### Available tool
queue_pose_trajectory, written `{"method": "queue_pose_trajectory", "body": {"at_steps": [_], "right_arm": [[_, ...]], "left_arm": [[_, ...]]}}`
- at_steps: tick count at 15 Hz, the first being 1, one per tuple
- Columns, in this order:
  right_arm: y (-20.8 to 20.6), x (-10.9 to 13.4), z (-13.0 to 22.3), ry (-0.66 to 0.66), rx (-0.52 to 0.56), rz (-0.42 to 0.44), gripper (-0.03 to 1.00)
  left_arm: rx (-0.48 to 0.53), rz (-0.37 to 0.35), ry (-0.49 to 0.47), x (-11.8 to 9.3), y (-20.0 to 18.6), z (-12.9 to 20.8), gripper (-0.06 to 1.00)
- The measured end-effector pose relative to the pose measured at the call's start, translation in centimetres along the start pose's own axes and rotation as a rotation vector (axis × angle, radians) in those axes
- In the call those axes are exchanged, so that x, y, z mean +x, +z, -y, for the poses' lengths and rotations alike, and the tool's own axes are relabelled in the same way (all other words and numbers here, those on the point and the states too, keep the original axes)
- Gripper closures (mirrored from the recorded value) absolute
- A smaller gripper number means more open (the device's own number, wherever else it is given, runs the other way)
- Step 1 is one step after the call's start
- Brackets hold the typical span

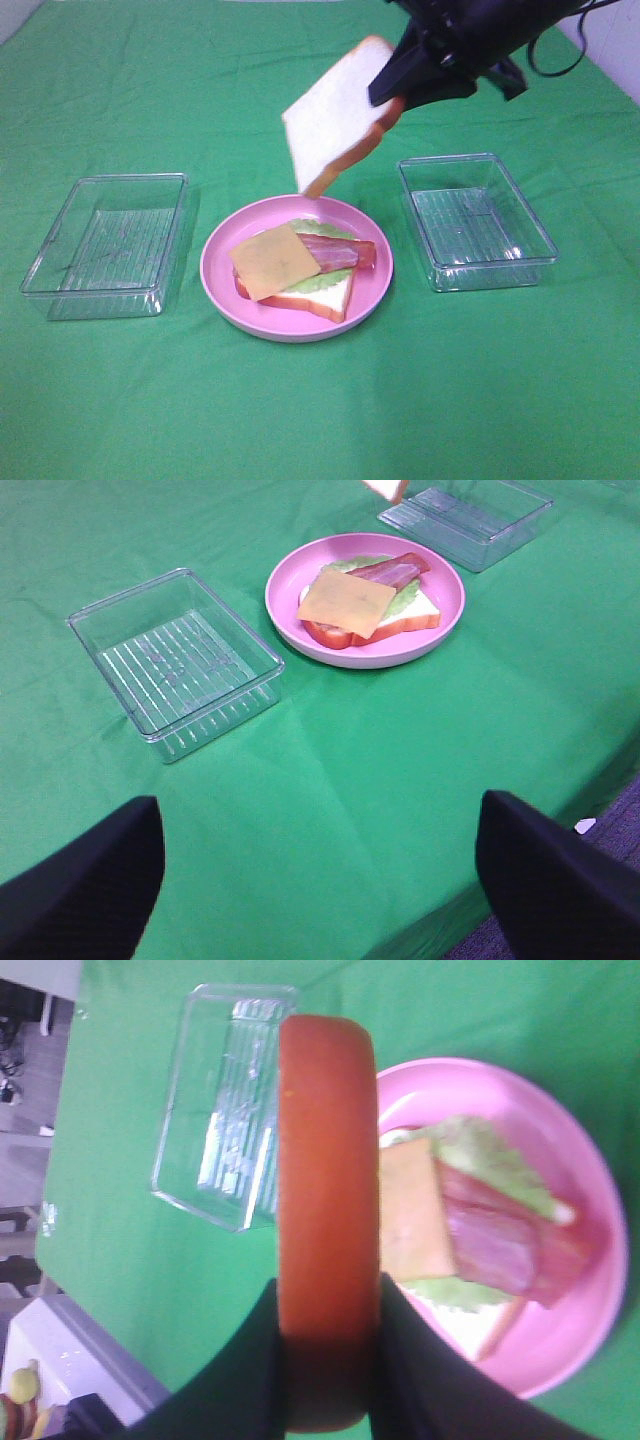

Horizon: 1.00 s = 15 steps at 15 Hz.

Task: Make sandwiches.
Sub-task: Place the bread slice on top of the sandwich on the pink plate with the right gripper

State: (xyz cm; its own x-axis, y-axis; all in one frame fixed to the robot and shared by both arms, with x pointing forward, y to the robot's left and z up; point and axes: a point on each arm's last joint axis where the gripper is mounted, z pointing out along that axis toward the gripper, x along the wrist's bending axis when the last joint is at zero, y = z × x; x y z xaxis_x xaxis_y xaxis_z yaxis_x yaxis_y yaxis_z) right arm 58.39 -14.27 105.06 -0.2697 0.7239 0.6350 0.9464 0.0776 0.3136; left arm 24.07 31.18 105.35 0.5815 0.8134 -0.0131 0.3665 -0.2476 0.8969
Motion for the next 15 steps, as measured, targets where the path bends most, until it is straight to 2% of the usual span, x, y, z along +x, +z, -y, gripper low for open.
{"method": "queue_pose_trajectory", "body": {"at_steps": [3, 6, 10, 15], "right_arm": [[5.2, 1.9, 3.7, 0.039, 0.0, -0.092, 0.77], [7.7, 1.7, 5.4, 0.118, -0.035, -0.078, 0.77], [11.8, -0.2, 6.5, 0.234, 0.019, -0.064, 0.77], [12.9, -1.2, 6.7, 0.234, 0.034, -0.027, 0.77]], "left_arm": [[0.0, 0.0, 0.0, 0.0, 0.0, 0.0, 0.14], [0.0, 0.0, 0.0, 0.0, 0.0, 0.0, 0.14], [0.0, 0.0, 0.0, 0.0, 0.0, 0.0, 0.14], [0.0, 0.0, 0.0, 0.0, 0.0, 0.0, 0.14]]}}
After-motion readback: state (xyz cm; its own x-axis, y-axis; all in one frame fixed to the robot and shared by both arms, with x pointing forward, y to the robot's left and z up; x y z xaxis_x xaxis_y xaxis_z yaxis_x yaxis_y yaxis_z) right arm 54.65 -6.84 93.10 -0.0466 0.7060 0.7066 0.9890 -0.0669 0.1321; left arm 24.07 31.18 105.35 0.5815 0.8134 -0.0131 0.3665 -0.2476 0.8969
